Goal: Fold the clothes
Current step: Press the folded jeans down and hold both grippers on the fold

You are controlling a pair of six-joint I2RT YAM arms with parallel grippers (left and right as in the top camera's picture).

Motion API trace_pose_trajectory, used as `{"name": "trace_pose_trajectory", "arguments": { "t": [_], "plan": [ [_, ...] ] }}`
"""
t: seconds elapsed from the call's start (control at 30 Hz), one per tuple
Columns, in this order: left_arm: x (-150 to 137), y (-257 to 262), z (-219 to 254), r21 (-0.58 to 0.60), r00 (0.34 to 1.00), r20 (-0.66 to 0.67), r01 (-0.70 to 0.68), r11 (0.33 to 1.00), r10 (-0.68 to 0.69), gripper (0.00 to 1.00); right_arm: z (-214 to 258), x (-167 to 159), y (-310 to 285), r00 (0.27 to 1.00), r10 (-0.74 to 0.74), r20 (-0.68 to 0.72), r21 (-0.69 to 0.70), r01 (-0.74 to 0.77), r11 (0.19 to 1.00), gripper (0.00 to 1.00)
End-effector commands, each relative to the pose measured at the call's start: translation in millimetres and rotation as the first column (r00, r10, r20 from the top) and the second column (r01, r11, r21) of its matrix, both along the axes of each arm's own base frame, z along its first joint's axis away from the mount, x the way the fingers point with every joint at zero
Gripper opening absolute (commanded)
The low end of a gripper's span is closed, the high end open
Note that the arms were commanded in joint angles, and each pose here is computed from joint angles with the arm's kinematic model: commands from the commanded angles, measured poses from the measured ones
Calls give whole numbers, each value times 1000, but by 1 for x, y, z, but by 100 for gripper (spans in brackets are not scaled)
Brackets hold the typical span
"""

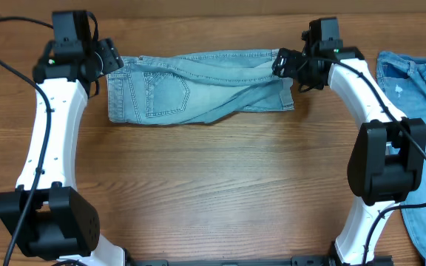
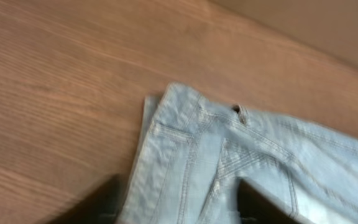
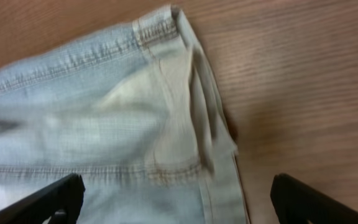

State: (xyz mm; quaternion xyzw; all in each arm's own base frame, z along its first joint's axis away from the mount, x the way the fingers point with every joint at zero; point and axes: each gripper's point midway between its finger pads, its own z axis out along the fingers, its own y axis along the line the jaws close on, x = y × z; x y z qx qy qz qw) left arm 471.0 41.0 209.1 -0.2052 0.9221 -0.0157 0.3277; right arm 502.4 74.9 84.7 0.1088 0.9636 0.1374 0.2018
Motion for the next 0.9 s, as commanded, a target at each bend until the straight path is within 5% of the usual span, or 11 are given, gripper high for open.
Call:
{"name": "trace_pose_trajectory", "arguments": {
  "t": [0.0,0.13,0.3,0.43,0.67,0.7,0.73,0.77,0.87],
  "plan": [
    [-22,-31,-12,-66,987,-117,103,993,-110,24,27,-6,0,999,50,-21,-35,-51,998,86],
    [-32,-39,-75,-88,948,-292,107,990,-129,20,18,-32,-1,989,52,-136,-35,-57,998,4],
    [6,-38,-147,-90,943,-309,104,990,-127,19,14,-44,4,979,98,-178,-24,-103,994,4],
    [21,-38,-175,-94,947,-300,90,991,-115,21,22,-37,43,953,294,-80,22,-293,956,4],
    [29,-38,-176,-93,955,-274,91,992,-113,30,4,-35,50,946,314,-85,-67,-320,945,5],
    [29,-38,-176,-93,955,-273,91,991,-113,33,2,-36,43,952,288,-102,-98,-298,949,38],
    [29,-38,-176,-93,955,-273,91,991,-113,35,1,-33,33,968,228,-110,-129,-241,962,47],
    [29,-38,-176,-92,955,-273,91,992,-114,38,0,-30,17,988,95,-119,-160,-113,981,56],
    [31,-38,-175,-91,957,-266,92,992,-113,53,-2,-30,14,989,-39,-143,-100,25,995,56]
  ]
}}
